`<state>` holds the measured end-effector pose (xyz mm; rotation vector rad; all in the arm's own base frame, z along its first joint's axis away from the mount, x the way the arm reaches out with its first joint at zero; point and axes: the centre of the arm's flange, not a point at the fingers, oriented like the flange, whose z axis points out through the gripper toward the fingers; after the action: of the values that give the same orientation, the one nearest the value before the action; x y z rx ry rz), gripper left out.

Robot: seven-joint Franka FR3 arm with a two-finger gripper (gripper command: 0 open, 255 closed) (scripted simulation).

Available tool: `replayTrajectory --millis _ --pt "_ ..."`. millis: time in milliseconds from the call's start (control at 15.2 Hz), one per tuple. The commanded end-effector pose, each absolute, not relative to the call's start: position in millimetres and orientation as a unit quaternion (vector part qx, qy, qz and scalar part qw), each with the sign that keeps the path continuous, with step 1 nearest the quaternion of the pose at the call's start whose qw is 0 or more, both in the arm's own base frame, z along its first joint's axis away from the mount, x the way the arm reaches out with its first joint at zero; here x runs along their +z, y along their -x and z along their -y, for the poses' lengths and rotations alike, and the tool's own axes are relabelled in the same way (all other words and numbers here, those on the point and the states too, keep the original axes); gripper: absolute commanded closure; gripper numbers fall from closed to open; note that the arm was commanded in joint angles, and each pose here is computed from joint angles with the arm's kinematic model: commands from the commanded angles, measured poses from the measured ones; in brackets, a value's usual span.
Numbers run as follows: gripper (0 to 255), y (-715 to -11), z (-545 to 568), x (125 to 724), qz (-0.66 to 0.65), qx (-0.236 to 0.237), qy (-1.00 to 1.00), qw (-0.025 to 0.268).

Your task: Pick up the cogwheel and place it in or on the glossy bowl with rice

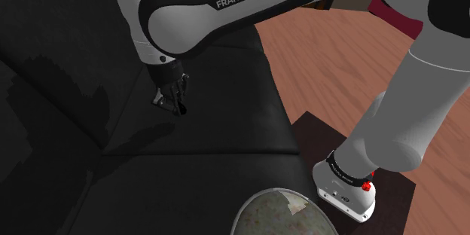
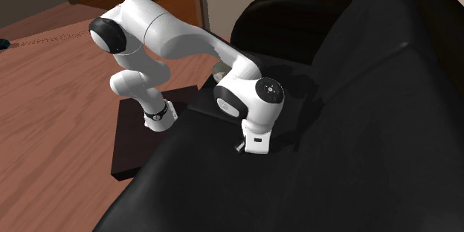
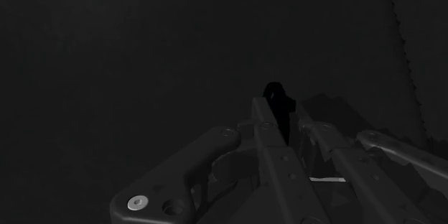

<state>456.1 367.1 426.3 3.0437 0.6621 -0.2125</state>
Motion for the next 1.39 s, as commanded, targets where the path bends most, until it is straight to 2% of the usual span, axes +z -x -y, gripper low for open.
replayTrajectory --millis 0,198,1320 --pt "255 -456.1 -367.1 426.3 -0.212 -0.068 -0.975 0.010" --pt "255 -456.1 -367.1 426.3 -0.212 -0.068 -0.975 0.010" --pt "255 -456.2 -367.1 516.1 -0.212 -0.068 -0.975 0.010"
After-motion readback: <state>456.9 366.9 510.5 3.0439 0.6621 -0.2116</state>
